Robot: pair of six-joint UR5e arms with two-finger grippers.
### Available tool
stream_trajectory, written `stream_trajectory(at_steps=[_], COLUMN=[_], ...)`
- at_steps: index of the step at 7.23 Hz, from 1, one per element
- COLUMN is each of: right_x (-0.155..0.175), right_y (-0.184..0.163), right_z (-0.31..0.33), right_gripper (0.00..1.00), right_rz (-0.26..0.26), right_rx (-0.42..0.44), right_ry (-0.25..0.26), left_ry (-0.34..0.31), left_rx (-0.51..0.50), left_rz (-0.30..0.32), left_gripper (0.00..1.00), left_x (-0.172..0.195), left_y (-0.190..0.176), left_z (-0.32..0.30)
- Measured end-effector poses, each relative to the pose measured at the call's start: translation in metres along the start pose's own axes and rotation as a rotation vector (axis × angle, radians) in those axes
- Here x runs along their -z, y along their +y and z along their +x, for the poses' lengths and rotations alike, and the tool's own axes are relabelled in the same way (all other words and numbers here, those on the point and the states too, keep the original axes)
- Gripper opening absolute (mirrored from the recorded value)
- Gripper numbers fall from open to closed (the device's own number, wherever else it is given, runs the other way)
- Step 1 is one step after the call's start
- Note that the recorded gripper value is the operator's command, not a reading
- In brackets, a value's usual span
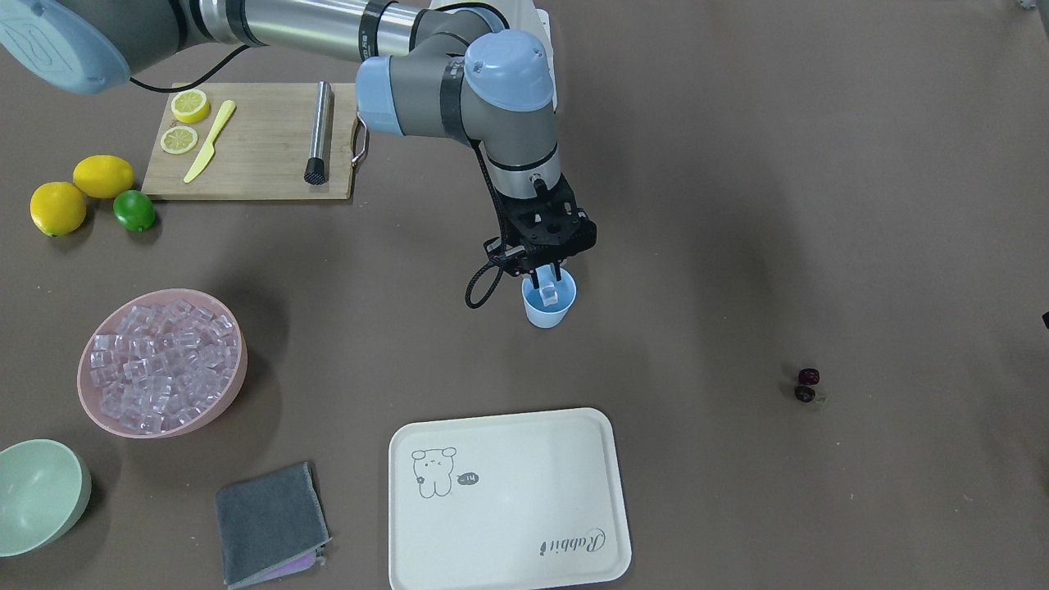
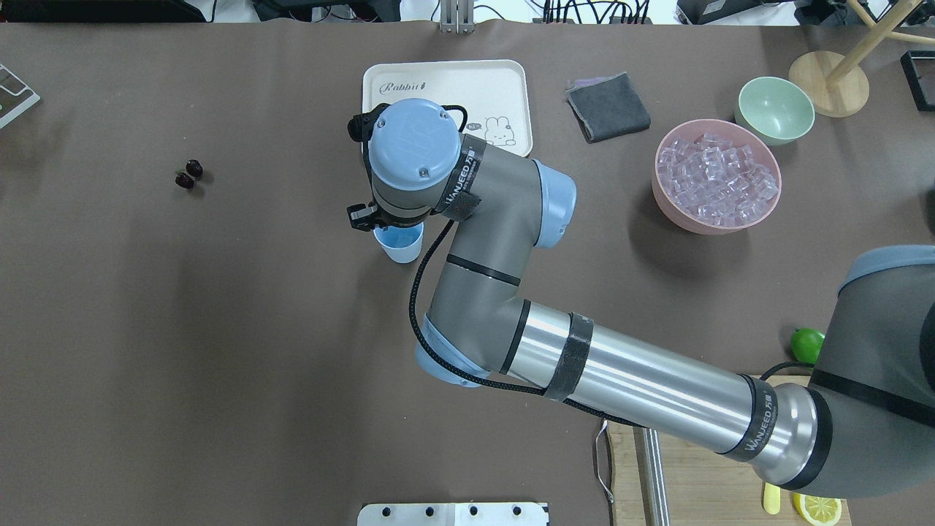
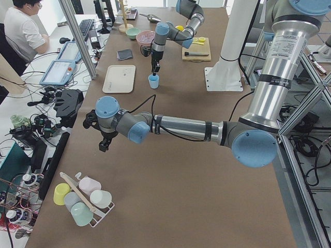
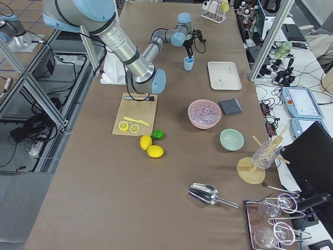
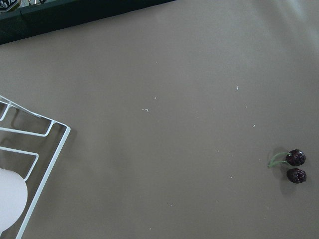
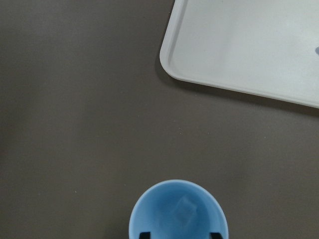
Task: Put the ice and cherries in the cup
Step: 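Carry the ice cube with the right gripper over the light-blue cup, then open the right gripper to drop the ice into the cup, withdraw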
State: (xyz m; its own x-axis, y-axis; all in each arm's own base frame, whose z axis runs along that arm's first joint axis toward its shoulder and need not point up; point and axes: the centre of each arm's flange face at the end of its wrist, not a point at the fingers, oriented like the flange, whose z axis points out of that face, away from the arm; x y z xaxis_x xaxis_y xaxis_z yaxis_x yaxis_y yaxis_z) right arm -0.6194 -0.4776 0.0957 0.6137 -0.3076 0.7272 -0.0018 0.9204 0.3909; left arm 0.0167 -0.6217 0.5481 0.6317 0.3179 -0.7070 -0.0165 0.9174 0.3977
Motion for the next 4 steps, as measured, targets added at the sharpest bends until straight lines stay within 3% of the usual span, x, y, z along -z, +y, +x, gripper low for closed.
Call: stream_trajectory(at_steps=[2, 4], right_x=[0.007, 0.039], right_y=[-0.008, -0.049], right_z=[0.006, 0.103], right_gripper=[0.99, 0.99], right_rz=[0.019, -0.031], right_rx=[0.002, 0.005], right_ry=[-0.008, -0.046], left_ry=[0.0, 0.0], left_rx=[0.001, 0.002], left_rz=[0.0, -0.001], left_gripper=[0.97, 0.97], left_x=[0.0, -0.001], left_y=[0.0, -0.001], left_z=[0.0, -0.001])
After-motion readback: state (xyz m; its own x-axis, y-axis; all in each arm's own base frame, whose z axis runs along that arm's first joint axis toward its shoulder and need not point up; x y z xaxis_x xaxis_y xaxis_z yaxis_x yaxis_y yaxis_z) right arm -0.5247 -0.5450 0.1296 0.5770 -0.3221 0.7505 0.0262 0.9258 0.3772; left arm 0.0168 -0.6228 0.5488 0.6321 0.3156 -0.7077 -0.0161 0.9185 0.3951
